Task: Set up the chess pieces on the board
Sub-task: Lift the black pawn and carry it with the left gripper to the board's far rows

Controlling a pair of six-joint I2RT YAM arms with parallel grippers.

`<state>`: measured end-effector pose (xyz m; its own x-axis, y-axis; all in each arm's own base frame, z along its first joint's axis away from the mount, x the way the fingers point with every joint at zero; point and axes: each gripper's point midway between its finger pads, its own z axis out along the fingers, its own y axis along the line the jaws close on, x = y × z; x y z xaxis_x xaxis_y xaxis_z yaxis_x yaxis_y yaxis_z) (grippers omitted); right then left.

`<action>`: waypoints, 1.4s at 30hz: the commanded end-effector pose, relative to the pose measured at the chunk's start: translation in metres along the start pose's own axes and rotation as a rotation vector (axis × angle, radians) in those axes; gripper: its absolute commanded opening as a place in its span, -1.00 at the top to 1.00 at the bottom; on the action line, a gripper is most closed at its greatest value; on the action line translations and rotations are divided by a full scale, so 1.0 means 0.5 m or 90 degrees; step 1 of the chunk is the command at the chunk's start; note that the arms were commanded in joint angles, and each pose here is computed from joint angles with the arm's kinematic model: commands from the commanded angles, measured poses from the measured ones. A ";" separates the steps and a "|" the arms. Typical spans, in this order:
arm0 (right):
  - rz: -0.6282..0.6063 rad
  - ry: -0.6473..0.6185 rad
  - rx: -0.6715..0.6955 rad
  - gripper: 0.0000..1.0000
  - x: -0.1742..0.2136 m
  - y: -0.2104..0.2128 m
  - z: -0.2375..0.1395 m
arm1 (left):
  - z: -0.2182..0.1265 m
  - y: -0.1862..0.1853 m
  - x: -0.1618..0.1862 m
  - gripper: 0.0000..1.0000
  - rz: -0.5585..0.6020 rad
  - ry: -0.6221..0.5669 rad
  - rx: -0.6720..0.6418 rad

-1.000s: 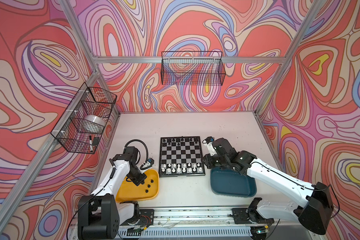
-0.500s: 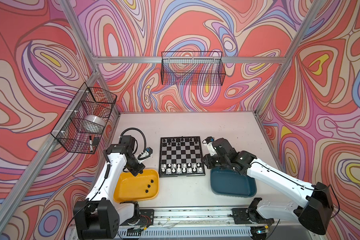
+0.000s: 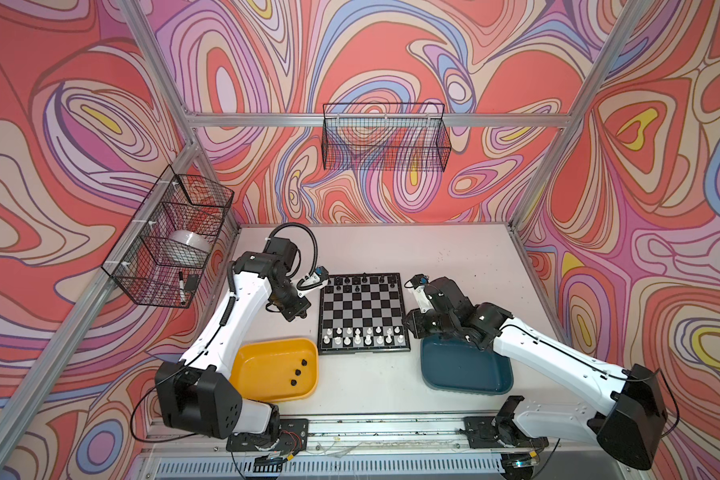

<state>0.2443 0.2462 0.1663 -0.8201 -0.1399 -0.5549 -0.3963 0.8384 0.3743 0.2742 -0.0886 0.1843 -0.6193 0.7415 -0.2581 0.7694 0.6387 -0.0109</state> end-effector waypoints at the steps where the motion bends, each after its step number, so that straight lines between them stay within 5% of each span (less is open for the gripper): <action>1: 0.007 -0.008 0.004 0.64 0.002 -0.007 -0.006 | 0.007 -0.012 -0.058 0.78 0.008 -0.011 0.030; 19: 0.033 -0.003 0.033 0.64 0.023 -0.028 -0.035 | 0.131 0.002 -0.380 0.78 0.080 -0.090 0.054; 42: 0.070 -0.026 0.053 0.64 0.044 -0.048 -0.091 | 0.255 0.010 -0.485 0.78 0.107 -0.104 0.038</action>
<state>0.2181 0.2082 0.1801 -0.8410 -0.0452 -0.5391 -0.2930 0.8757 0.3837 0.4434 -0.2873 0.1284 -0.4541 0.7863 -0.4188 0.8708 0.4911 -0.0222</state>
